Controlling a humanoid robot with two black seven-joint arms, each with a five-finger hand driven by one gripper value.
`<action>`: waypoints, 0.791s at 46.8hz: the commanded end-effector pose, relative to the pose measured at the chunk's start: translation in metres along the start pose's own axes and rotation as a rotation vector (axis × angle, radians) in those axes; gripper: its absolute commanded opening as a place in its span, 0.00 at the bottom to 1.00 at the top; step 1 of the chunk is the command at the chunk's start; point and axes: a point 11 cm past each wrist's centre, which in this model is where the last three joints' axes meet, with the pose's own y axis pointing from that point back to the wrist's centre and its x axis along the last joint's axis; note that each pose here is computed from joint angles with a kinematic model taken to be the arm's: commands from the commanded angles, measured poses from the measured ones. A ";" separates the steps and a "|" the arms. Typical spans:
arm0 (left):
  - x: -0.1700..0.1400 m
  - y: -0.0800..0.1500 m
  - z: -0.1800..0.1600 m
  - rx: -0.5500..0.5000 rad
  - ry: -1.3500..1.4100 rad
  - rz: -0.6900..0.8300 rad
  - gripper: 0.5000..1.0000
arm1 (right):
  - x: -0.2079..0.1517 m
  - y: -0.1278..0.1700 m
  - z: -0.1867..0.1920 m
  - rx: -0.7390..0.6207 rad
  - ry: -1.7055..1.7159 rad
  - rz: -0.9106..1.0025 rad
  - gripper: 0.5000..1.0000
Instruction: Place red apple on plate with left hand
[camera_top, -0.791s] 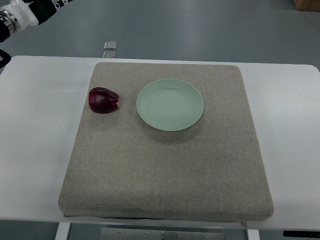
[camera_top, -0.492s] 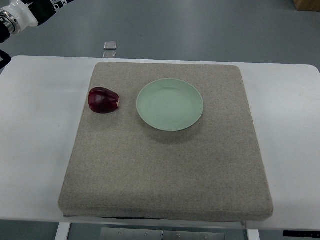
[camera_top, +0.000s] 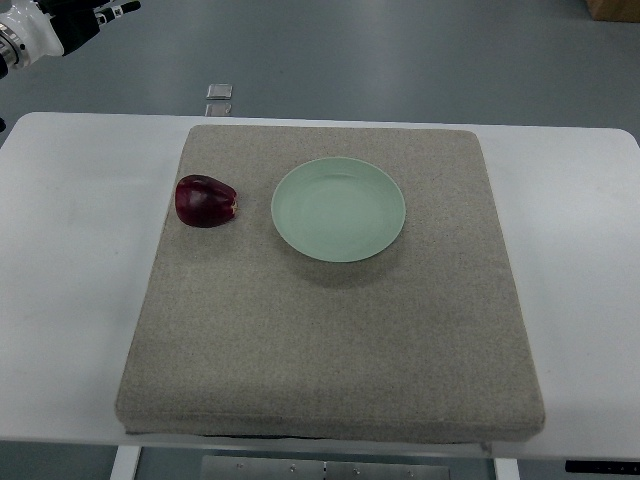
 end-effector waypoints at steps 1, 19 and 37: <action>0.002 0.004 0.003 -0.001 -0.118 -0.014 1.00 | 0.000 0.000 0.000 0.000 0.000 0.000 0.86; -0.008 0.039 0.008 0.162 -0.672 -0.192 0.99 | 0.000 0.000 0.000 0.000 0.000 0.000 0.86; -0.041 0.069 -0.042 0.207 -1.088 -0.302 0.99 | 0.000 0.000 0.000 0.000 0.000 0.000 0.86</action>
